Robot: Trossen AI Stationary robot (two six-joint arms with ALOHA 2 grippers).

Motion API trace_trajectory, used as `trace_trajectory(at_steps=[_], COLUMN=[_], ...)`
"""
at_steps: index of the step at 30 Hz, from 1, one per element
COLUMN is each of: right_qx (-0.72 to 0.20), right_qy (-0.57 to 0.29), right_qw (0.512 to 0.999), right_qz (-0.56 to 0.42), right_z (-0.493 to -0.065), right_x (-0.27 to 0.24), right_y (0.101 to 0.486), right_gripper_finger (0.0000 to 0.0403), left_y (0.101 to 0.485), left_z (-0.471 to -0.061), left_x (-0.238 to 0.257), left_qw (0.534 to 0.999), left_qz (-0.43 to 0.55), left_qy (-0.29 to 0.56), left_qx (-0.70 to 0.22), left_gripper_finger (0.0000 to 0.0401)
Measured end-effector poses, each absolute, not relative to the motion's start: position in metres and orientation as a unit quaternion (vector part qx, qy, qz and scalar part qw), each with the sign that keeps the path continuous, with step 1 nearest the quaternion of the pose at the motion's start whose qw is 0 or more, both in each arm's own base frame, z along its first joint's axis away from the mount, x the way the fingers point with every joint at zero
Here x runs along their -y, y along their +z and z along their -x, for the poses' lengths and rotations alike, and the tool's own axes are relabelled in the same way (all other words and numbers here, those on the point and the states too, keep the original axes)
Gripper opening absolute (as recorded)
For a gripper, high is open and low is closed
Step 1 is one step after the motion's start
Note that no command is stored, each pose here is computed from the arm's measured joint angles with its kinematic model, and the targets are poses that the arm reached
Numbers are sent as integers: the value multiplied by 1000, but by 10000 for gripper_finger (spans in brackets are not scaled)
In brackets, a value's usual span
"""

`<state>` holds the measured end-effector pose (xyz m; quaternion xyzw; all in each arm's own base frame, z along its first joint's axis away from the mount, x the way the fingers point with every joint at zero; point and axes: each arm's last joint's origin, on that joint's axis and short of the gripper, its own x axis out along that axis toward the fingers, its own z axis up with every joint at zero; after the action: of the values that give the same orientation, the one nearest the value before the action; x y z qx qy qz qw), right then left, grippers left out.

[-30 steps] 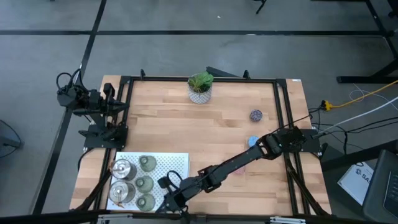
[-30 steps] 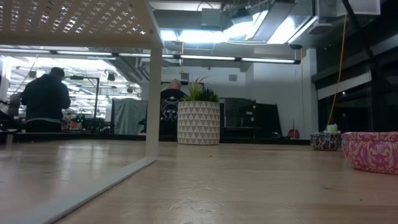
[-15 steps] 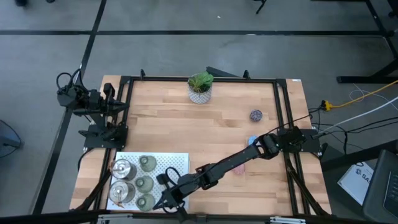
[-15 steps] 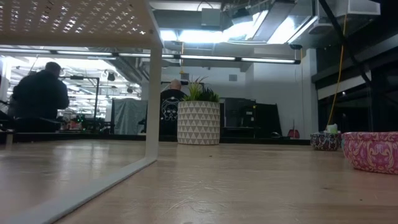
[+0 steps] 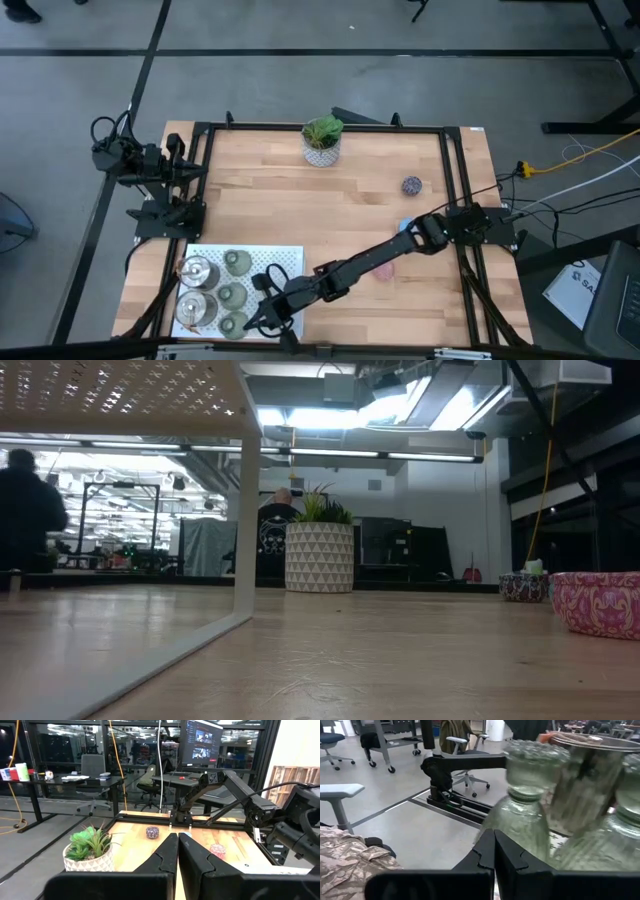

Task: Pick & Place candle stick holders
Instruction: Adjust the transparent candle holders on the shelf

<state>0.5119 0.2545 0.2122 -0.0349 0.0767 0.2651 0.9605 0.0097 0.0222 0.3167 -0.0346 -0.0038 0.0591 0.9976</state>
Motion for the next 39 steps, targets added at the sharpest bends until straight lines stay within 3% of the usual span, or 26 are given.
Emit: trace_trajectory(at_steps=[17,27,32,39], right_qx=[-94,-109,-82,-54], right_qy=[248,287,268,172], right_qw=[964,952,960,982], right_qz=[24,23,27,57], right_z=[-519,-504,-481,-397], right_x=[-237,-228,-206,-170], right_y=[211,244,265,276], right_gripper_finger=[0,0,0,0], left_y=[317,317,317,317], left_z=[-10,-10,-10,-10], left_x=[-22,-22,-22,-22], left_qw=[998,998,998,998], left_qz=[35,35,35,35], left_qy=[59,59,59,59], left_qx=[4,4,4,4], left_gripper_finger=[6,6,6,8])
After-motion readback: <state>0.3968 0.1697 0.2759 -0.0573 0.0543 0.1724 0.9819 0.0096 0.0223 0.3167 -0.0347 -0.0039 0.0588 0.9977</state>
